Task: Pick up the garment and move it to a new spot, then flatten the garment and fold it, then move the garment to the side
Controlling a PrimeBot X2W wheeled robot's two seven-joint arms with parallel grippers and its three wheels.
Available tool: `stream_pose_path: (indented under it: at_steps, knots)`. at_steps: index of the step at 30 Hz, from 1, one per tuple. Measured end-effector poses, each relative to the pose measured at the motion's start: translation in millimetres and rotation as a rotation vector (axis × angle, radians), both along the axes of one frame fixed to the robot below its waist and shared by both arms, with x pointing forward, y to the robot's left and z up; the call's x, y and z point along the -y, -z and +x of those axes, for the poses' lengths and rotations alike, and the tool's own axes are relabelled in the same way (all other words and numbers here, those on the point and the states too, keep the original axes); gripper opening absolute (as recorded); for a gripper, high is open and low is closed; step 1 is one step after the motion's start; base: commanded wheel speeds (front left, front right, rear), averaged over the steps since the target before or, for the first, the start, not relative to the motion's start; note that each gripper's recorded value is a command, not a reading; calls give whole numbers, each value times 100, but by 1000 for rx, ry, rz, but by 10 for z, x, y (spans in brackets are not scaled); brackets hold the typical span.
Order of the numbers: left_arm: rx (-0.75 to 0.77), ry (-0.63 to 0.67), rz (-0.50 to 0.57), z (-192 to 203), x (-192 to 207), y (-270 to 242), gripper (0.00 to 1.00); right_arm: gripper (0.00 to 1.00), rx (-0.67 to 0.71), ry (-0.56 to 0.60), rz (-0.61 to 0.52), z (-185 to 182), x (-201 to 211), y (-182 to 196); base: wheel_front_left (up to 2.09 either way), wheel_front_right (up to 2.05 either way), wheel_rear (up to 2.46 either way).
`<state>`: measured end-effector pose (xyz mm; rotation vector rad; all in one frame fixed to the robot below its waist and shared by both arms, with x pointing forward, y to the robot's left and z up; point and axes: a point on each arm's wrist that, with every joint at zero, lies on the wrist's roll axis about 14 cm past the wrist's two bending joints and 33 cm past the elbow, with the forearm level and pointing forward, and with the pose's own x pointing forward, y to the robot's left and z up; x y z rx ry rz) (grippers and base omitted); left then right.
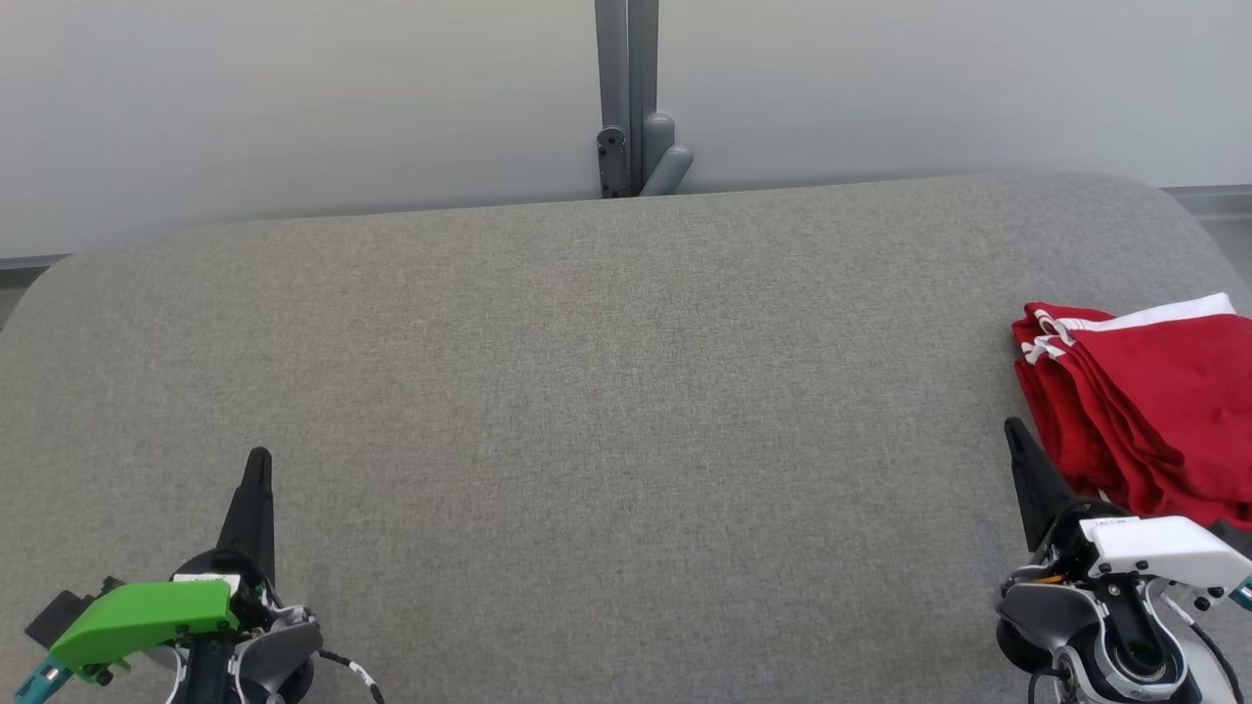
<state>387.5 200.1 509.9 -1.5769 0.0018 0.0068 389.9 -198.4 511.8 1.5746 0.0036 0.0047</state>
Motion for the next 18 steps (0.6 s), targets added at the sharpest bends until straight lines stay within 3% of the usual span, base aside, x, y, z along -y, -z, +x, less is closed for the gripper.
stream_pose_path:
  at_steps: [18]
  knots:
    - [0,0,0,0,0,-1,0,0,0,0,0,0,0,0,0,0,0]
